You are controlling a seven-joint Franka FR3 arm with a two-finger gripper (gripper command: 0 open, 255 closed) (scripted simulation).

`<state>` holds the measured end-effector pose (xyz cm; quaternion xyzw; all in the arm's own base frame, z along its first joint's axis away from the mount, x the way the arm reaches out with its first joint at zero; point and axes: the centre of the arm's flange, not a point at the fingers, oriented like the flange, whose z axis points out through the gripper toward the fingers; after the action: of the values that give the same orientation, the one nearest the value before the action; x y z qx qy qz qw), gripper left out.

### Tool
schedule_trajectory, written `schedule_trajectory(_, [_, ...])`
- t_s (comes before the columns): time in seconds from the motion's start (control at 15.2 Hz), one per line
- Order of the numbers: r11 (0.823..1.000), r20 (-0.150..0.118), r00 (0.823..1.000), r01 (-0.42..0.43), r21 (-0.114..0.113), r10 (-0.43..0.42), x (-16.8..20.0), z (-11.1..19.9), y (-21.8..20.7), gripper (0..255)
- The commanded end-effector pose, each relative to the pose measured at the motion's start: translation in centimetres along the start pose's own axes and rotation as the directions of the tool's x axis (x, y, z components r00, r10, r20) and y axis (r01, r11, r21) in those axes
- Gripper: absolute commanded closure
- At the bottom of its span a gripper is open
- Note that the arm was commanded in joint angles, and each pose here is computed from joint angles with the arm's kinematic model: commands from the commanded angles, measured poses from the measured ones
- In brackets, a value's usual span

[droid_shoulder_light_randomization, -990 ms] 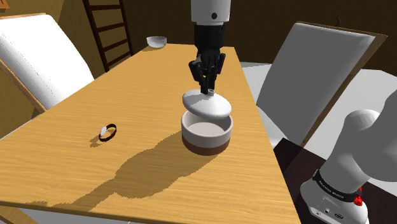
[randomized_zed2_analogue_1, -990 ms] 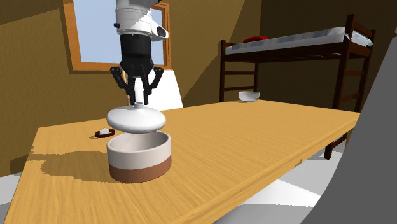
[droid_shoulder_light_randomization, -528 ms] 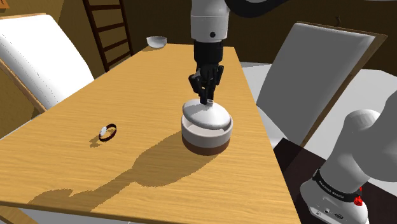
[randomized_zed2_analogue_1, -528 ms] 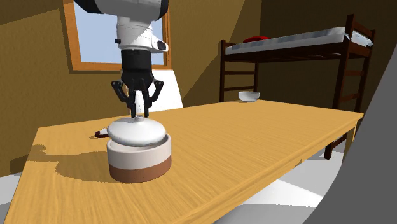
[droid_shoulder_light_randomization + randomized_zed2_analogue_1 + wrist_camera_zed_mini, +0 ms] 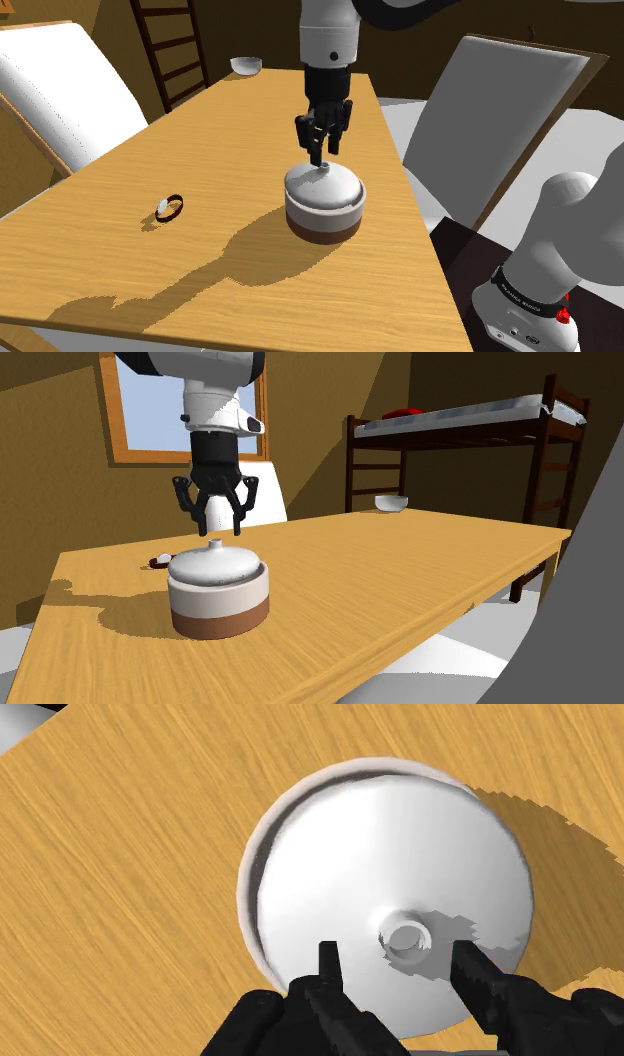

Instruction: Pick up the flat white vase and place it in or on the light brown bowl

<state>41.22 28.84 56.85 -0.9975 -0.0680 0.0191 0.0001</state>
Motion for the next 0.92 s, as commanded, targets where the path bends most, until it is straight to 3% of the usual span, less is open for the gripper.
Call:
schedule_trajectory(0.0, [1.000, 0.001, 1.000, 0.000, 0.000, 0.000, 0.0, 0.0, 0.0, 0])
schedule_trajectory(0.26, [1.000, 0.001, 1.000, 0.000, 0.000, 0.000, 0.0, 0.0, 0.0, 0])
schedule_trajectory(0.53, [1.000, 0.001, 1.000, 0.000, 0.000, 0.000, 0.0, -5.0, 0.0, 0])
schedule_trajectory(0.86, [1.000, 0.001, 1.000, 0.000, 0.000, 0.000, 0.0, -5.0, 0.0, 0])
